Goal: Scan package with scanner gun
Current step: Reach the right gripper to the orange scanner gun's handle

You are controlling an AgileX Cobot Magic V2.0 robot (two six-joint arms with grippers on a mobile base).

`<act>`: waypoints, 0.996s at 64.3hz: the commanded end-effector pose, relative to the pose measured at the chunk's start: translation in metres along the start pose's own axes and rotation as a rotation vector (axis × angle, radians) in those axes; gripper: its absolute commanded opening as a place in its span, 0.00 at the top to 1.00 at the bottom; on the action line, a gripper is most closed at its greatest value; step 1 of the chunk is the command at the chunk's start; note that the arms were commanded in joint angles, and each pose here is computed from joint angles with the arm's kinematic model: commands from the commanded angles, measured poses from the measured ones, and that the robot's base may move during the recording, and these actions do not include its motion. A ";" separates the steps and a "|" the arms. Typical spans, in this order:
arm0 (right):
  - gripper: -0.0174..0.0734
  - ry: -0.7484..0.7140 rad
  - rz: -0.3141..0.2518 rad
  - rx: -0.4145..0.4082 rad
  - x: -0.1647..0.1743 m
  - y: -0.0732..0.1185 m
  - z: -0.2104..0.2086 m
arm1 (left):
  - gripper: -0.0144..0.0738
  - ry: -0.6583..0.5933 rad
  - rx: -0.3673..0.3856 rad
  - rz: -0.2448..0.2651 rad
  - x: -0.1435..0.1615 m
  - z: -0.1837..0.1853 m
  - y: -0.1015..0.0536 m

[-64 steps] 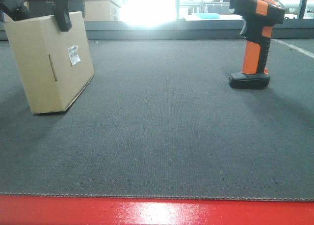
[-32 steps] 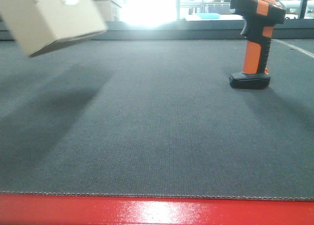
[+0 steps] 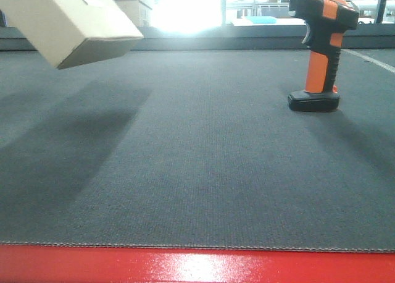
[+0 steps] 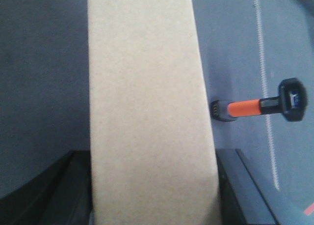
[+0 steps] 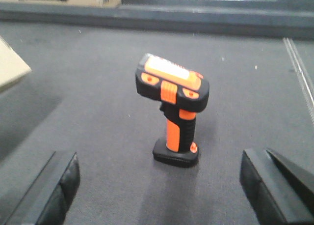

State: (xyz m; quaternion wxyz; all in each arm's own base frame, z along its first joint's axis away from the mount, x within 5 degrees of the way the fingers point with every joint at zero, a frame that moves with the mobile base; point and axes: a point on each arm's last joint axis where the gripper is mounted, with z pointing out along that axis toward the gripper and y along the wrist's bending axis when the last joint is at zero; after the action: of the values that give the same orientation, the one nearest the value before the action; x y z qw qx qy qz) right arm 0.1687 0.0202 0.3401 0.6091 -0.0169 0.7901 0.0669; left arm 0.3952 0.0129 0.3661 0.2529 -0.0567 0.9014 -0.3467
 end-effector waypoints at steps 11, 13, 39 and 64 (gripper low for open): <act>0.18 -0.077 -0.002 0.016 0.007 -0.003 0.023 | 0.96 -0.025 0.044 -0.001 -0.002 -0.004 -0.005; 0.18 -0.086 -0.002 0.018 0.010 -0.004 0.026 | 0.96 -0.025 0.044 -0.001 -0.002 -0.004 -0.005; 0.18 -0.157 0.039 0.069 0.045 -0.012 0.076 | 0.96 -0.025 0.044 -0.001 -0.002 -0.004 -0.005; 0.18 -0.125 0.105 0.139 0.065 -0.021 0.123 | 0.96 -0.039 0.041 -0.001 -0.003 -0.004 -0.005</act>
State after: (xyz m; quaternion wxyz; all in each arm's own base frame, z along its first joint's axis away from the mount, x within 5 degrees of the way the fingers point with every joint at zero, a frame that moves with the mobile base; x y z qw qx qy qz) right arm 0.2631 0.0183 0.2396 0.6348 0.0677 0.7684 0.0458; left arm 0.3957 0.0135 0.3665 0.2559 -0.0572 0.8996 -0.3494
